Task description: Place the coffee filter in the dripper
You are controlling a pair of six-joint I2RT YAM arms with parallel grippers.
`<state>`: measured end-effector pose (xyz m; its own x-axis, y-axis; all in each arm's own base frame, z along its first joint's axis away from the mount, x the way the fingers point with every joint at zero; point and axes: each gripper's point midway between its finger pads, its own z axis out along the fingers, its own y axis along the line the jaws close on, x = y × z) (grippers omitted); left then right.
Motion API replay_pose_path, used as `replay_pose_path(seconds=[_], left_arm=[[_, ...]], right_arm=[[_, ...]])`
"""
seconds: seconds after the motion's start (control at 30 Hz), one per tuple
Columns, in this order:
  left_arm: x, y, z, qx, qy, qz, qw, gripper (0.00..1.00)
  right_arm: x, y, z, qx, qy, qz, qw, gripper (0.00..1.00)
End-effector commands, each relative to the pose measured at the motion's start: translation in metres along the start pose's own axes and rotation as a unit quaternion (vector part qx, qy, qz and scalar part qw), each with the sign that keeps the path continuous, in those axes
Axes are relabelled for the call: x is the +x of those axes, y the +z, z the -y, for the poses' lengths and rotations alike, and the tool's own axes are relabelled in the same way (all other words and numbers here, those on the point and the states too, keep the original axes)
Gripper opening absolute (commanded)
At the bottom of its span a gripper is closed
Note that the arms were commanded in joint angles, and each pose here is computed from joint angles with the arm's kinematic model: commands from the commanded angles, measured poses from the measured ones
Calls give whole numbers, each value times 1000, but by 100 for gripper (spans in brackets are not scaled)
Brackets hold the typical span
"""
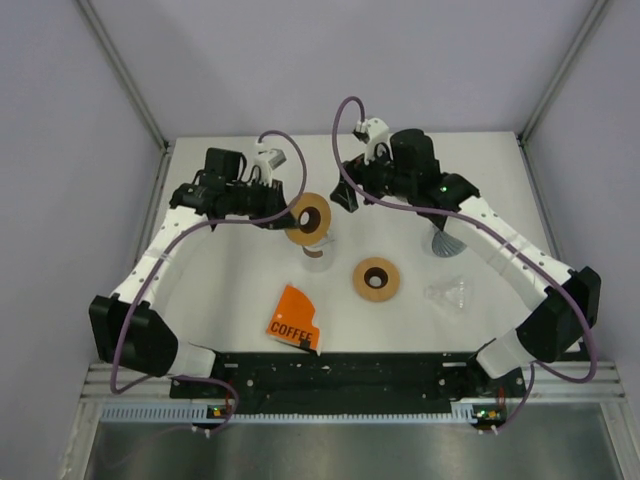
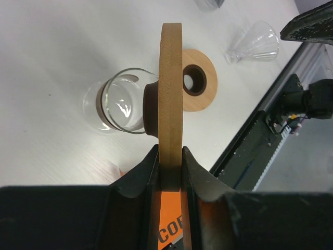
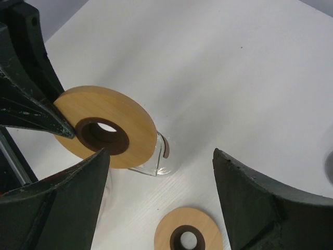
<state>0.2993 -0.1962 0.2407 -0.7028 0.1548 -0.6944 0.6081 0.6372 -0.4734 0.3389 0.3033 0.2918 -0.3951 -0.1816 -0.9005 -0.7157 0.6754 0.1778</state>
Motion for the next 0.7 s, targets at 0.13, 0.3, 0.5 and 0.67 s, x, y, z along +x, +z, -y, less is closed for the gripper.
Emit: replay_pose_path(seconds=[0.13, 0.3, 0.5, 0.67], left_arm=[[-19, -3, 32, 134, -33, 8, 990, 0], [-20, 3, 11, 82, -33, 11, 996, 0], [-25, -6, 9, 63, 10, 24, 998, 0], [-19, 0, 32, 168, -73, -5, 983, 0]], right_arm=[[5, 1, -19, -62, 15, -12, 998, 75], [14, 10, -17, -64, 21, -27, 997, 73], [12, 10, -13, -60, 25, -25, 998, 72], [21, 16, -11, -68, 40, -37, 996, 65]])
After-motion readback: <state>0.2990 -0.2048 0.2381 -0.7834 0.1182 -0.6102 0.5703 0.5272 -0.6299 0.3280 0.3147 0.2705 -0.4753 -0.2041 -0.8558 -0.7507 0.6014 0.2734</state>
